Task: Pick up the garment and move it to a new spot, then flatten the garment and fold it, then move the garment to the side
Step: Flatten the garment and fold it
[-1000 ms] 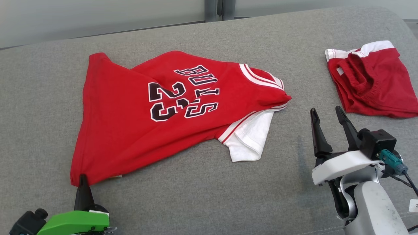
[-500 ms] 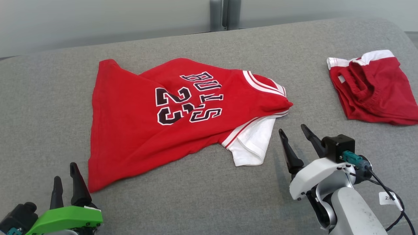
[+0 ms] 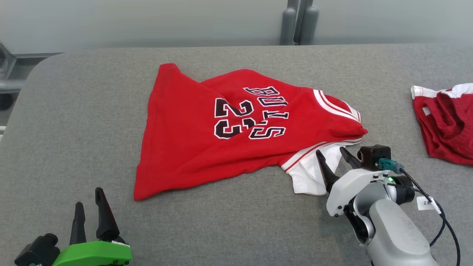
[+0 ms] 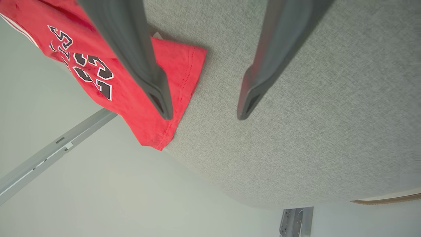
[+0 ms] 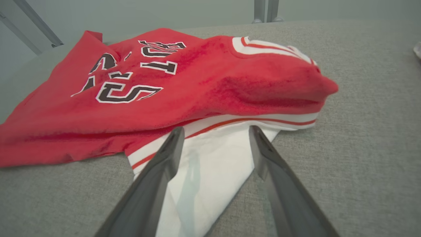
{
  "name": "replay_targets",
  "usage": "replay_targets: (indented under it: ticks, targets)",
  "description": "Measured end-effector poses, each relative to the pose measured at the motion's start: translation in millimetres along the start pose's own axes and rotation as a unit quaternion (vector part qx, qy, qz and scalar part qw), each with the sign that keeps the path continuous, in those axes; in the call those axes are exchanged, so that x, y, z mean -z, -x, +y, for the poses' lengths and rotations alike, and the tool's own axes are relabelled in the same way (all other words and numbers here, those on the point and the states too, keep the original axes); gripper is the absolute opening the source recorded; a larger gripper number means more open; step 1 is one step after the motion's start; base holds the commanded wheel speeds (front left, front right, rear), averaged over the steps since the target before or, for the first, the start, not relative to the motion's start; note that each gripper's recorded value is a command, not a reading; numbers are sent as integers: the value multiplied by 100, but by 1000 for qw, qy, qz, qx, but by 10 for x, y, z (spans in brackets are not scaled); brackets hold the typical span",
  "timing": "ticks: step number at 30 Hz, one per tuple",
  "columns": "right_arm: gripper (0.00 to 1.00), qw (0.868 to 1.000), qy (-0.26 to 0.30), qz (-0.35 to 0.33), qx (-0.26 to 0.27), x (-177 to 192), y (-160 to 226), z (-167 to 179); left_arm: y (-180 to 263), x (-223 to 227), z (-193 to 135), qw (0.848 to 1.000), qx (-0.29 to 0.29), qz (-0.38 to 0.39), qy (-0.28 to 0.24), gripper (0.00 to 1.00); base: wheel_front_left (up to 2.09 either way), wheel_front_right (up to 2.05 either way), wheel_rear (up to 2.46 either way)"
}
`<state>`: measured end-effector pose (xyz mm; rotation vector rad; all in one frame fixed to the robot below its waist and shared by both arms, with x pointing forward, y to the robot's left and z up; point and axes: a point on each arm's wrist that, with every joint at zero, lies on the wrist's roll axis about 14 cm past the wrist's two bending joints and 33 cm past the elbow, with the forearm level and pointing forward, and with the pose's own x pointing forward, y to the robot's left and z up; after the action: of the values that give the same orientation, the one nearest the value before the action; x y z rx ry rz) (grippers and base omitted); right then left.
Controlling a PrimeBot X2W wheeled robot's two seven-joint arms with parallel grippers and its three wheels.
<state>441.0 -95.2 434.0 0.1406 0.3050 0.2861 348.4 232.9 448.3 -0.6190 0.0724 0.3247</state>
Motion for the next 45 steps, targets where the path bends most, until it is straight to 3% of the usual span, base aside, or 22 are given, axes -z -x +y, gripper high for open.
replay_targets:
  ticks: [6,15,16,18,22,34,45]
  targets:
    - [100,1000,1,19,-5,41,-176,46,93,-65,57,1000,-6,-11,1,100,0,0,0]
    - [100,995,48,82,4,261,-282,-30,137,-105,118,1000,-15,-17,-1,100,0,0,0]
    - [91,995,48,88,6,295,-272,-42,134,-103,115,1000,-14,-17,-1,100,0,0,0]
    - [44,994,47,95,8,325,-261,-63,127,-98,107,1000,-13,-17,-2,100,0,0,0]
    - [0,995,41,94,10,319,-256,-73,110,-77,78,1000,-9,-14,-2,100,0,0,0]
    - [0,999,1,51,13,188,-240,-86,58,21,-16,1000,4,0,-5,100,0,0,0]
    - [0,997,-30,11,64,262,13,-391,16,104,-156,1000,23,10,-12,100,0,0,0]
